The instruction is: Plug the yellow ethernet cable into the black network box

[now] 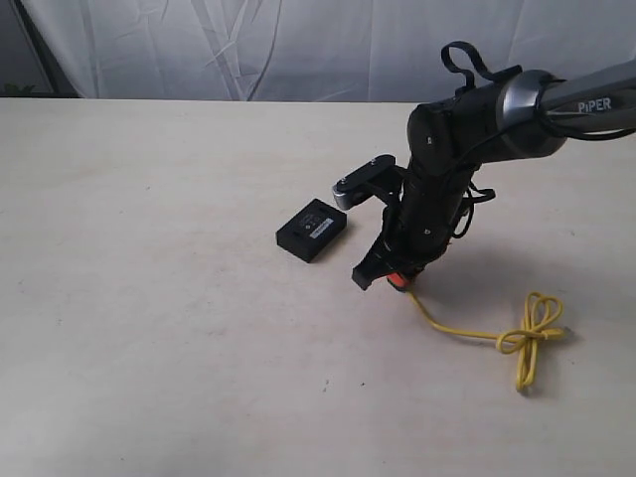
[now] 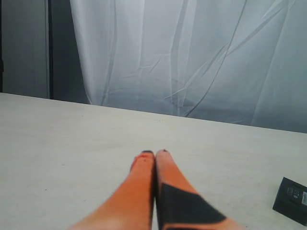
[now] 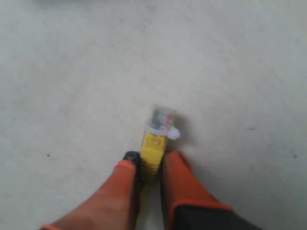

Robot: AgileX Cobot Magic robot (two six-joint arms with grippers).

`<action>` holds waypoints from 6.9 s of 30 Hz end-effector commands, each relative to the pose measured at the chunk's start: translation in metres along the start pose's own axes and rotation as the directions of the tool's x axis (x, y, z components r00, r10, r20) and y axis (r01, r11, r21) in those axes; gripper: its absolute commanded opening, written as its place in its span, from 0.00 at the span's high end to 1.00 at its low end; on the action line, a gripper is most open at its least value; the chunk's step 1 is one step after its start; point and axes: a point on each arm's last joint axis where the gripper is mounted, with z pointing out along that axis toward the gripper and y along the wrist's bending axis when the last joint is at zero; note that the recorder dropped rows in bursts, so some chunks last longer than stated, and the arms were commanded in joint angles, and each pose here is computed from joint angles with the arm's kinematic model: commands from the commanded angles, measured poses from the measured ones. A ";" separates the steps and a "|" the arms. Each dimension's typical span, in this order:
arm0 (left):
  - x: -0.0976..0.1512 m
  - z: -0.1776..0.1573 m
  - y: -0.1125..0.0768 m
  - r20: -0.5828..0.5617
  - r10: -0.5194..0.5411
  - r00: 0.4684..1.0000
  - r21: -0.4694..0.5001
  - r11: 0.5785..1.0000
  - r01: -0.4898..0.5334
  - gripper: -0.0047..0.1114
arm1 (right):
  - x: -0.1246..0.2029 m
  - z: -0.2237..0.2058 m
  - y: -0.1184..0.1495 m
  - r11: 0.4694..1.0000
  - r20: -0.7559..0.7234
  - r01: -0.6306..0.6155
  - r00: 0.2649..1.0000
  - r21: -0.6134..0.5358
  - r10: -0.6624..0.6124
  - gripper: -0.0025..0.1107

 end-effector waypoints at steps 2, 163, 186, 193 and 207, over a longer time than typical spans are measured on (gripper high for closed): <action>0.001 0.000 0.000 0.002 -0.004 1.000 0.005 1.000 0.004 0.96 | 0.001 0.011 0.000 1.000 -0.004 0.027 1.000 -0.005 -0.027 0.99; 0.100 0.403 -0.203 -0.621 0.750 0.228 0.768 0.640 -0.017 0.96 | 0.013 -0.026 -0.029 0.941 0.095 0.313 0.949 -0.133 -0.302 0.99; 0.045 0.384 -0.198 -0.616 0.757 0.219 0.787 0.604 0.127 0.96 | 0.018 -0.026 -0.035 0.944 0.078 0.294 0.955 -0.148 -0.285 0.99; 0.074 0.387 -0.216 -0.610 0.739 0.286 0.792 0.584 0.180 0.96 | 0.019 -0.027 -0.039 0.951 0.086 0.265 0.963 -0.157 -0.254 0.99; 0.098 0.384 -0.206 -0.591 0.798 0.116 0.806 0.583 0.099 0.96 | 0.018 -0.027 -0.039 0.952 0.092 0.262 0.964 -0.155 -0.250 0.99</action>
